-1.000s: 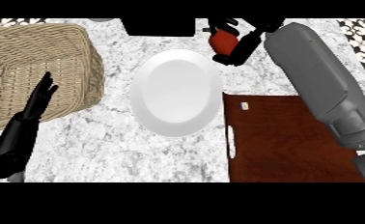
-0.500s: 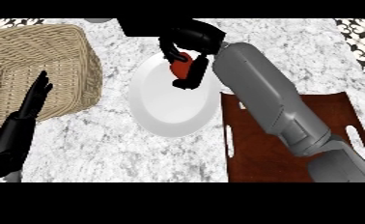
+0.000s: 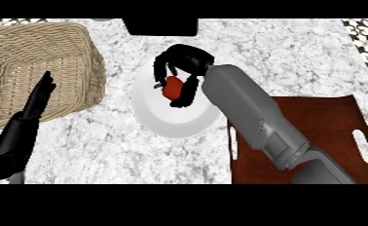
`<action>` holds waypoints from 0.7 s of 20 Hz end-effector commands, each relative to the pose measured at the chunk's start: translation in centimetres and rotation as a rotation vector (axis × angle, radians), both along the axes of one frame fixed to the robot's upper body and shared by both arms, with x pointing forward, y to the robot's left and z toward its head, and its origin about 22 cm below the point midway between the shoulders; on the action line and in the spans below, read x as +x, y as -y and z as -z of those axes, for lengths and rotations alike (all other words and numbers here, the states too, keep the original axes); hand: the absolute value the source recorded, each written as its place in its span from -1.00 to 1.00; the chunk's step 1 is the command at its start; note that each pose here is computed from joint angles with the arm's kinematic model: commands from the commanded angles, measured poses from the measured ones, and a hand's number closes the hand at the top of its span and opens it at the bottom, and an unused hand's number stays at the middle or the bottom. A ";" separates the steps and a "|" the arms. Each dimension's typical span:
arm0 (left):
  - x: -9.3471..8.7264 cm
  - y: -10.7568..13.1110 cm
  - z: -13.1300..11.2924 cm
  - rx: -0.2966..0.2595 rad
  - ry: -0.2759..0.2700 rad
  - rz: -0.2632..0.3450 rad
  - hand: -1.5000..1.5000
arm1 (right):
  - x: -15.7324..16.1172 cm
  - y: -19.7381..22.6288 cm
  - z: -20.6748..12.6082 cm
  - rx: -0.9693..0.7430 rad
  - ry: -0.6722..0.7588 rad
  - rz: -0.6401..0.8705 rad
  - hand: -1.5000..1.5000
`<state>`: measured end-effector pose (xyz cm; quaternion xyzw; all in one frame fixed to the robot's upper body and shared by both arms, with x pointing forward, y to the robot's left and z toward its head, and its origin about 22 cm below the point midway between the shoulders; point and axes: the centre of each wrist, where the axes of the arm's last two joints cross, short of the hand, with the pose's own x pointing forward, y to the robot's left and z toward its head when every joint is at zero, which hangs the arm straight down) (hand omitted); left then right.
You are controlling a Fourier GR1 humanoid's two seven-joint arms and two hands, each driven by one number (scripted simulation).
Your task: Pick the bell pepper from the tray and place it in the plate
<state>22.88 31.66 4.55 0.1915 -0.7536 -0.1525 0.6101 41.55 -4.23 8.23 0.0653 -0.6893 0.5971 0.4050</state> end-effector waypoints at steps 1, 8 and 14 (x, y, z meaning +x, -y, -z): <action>-0.7 -0.6 4.0 -0.019 -0.185 -0.058 0.00 | -0.9 0.3 2.6 -0.036 -0.039 0.059 -1.00; -1.4 0.2 4.5 -0.015 -0.177 -0.059 0.00 | -0.6 0.7 1.6 0.244 -0.137 0.104 -1.00; -1.8 -1.3 4.1 -0.007 -0.165 -0.081 0.00 | 1.4 2.5 0.4 0.415 -0.209 0.311 -1.00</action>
